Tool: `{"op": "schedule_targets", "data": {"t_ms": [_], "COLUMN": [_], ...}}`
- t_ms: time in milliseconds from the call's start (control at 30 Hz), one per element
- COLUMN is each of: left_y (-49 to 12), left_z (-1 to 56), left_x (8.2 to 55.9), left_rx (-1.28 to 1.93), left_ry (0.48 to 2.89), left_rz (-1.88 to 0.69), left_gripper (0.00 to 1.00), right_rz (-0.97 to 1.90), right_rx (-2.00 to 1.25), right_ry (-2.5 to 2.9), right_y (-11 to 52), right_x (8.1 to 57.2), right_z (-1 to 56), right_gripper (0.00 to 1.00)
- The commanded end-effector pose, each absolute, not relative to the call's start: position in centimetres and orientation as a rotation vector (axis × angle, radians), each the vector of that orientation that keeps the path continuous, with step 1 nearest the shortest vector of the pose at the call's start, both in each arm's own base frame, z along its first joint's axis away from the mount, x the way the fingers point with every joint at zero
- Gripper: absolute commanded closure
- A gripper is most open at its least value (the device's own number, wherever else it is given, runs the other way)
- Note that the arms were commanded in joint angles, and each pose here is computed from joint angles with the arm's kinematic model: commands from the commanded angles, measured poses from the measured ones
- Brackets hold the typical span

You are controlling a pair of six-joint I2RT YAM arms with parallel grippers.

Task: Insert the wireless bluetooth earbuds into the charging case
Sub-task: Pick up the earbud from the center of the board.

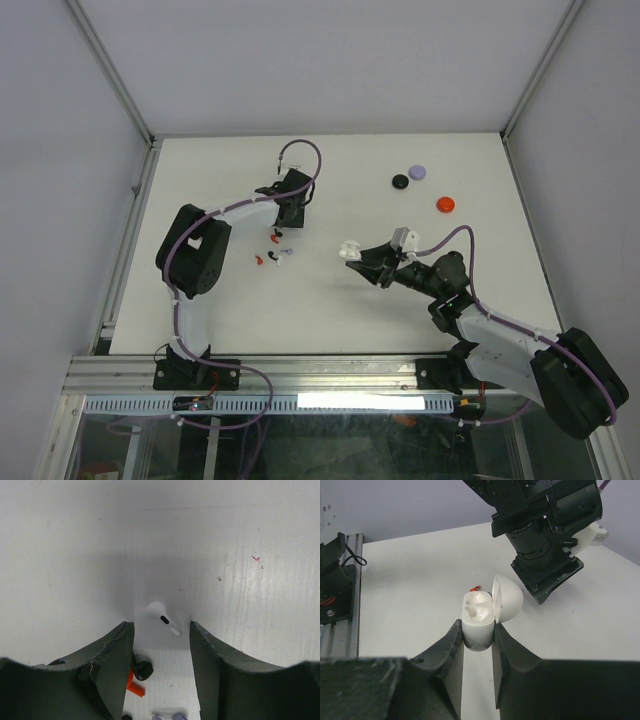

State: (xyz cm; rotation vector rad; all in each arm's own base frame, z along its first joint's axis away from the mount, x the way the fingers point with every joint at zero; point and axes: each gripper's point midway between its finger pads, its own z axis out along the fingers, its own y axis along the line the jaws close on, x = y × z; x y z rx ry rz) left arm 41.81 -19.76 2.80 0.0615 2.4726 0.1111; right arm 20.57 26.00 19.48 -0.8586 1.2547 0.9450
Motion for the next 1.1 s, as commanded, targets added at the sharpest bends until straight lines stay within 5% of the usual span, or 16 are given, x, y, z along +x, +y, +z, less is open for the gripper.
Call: {"op": "schedule_targets", "data": {"t_ms": [0, 1067], "left_y": [-18.3, -19.4], "left_z": [4.3, 3.0], "left_x": [41.6, 44.2], "left_rx": [0.047, -0.014], "left_ry": [2.454, 2.522], "left_rz": [0.145, -0.050], "left_gripper": [0.51, 0.65], "right_rz": [0.959, 0.978], "right_rx": [-0.859, -0.875], "right_ry": [1.178, 1.189], "right_y": [26.5, 26.7], "right_x": [20.5, 20.3], "right_z": [21.9, 21.6], "right_gripper": [1.00, 1.00]}}
